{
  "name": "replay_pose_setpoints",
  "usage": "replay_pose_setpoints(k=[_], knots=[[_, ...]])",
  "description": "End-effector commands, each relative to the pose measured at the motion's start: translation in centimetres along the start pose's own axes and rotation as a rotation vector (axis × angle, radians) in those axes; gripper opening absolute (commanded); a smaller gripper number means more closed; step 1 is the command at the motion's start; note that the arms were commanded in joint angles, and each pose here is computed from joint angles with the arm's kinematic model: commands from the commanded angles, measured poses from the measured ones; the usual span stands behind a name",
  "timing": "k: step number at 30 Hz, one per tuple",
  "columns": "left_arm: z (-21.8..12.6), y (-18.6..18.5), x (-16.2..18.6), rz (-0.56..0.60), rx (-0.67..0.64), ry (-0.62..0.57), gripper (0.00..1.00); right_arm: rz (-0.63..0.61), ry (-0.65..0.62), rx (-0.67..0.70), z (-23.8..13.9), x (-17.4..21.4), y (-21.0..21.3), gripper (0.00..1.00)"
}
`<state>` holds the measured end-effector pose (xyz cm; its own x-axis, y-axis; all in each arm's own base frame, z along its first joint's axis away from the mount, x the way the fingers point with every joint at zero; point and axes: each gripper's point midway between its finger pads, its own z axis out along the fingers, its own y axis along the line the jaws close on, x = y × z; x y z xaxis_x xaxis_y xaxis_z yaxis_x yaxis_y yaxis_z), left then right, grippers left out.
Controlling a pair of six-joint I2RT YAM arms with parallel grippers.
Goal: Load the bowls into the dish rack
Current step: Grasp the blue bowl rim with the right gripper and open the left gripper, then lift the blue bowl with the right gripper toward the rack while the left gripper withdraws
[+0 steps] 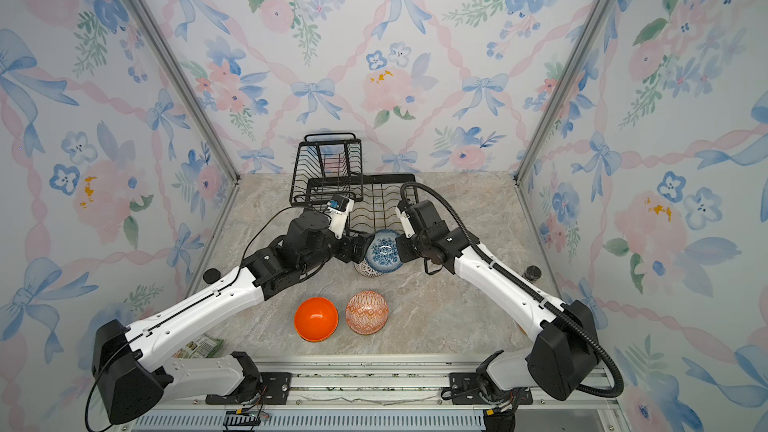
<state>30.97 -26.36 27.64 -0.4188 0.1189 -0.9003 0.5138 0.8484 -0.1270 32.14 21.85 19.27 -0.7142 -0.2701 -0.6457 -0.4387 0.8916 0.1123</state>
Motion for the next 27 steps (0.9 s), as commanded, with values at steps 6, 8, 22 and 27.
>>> replay_pose_setpoints(k=[6, 8, 22, 27], knots=[[-1.6, 2.7, 0.2, -0.042, -0.042, -0.032, 0.98, 0.007, -0.027, 0.017, -0.9, -0.3, -1.1, 0.00], [-1.7, 3.4, 0.5, -0.050, -0.055, -0.029, 0.98, 0.007, -0.025, 0.017, -0.8, -0.2, -1.2, 0.00], [-2.7, 9.5, 4.1, -0.126, -0.188, 0.026, 0.98, -0.005, -0.077, 0.051, -1.4, -1.3, -2.8, 0.00], [-2.7, 10.6, 5.2, -0.145, -0.201, 0.045, 0.98, -0.011, -0.127, 0.075, -1.3, -2.9, -3.8, 0.00]])
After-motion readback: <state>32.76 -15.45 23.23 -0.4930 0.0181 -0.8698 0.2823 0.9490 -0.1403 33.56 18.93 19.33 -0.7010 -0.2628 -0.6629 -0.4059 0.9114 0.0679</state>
